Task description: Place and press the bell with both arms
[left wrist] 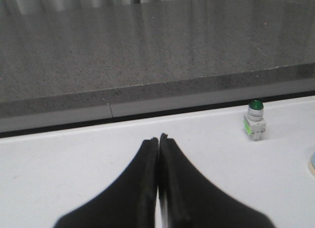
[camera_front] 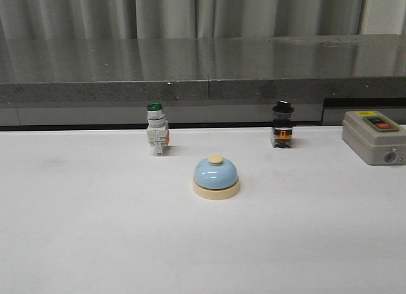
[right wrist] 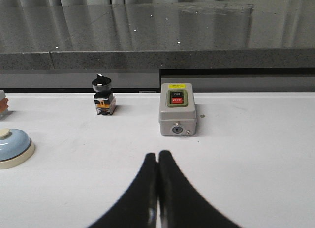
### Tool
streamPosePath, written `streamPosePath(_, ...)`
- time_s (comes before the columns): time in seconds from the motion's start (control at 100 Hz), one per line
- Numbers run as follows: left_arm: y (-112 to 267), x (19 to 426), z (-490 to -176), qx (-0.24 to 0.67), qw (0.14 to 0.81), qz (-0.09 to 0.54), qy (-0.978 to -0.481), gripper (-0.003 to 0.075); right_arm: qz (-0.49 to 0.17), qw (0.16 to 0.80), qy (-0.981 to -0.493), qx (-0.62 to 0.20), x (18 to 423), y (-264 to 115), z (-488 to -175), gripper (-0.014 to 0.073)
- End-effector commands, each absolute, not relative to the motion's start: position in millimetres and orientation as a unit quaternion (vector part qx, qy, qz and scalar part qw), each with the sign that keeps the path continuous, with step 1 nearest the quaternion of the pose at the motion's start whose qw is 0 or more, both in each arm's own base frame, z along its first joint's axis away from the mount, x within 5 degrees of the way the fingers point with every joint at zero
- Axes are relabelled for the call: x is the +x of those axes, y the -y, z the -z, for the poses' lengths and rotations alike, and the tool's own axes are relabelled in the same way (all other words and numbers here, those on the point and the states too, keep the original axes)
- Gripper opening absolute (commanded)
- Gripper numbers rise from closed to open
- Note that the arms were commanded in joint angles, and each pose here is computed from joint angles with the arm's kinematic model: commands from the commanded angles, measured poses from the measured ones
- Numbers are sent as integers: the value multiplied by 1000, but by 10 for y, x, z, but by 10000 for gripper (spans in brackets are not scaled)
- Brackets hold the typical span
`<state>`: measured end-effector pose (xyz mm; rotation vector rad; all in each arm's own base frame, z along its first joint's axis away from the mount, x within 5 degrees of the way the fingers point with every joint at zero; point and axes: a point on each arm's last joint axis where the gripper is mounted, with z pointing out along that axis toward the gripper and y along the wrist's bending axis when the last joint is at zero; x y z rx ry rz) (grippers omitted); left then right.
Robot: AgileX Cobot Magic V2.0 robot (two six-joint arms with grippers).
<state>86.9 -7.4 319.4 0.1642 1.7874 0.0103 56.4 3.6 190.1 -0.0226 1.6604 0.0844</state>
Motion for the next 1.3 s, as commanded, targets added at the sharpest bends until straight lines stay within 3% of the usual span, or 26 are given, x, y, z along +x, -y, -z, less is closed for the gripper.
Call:
streamPosePath(0.0,58,870,-3325,73,682,-23,-728,-19,-38,717,-696,-9,546,-35,-2040,-60)
streamPosePath(0.64,-8,524,-2168,51,731,-65,-678,-19,-38,717,-696,-9,546,-35,-2040,-60)
streamPosePath(1.29,-5,551,-2041,52,744,-66,-663,-19,-38,717,-696,-9,546,-35,-2040,-60)
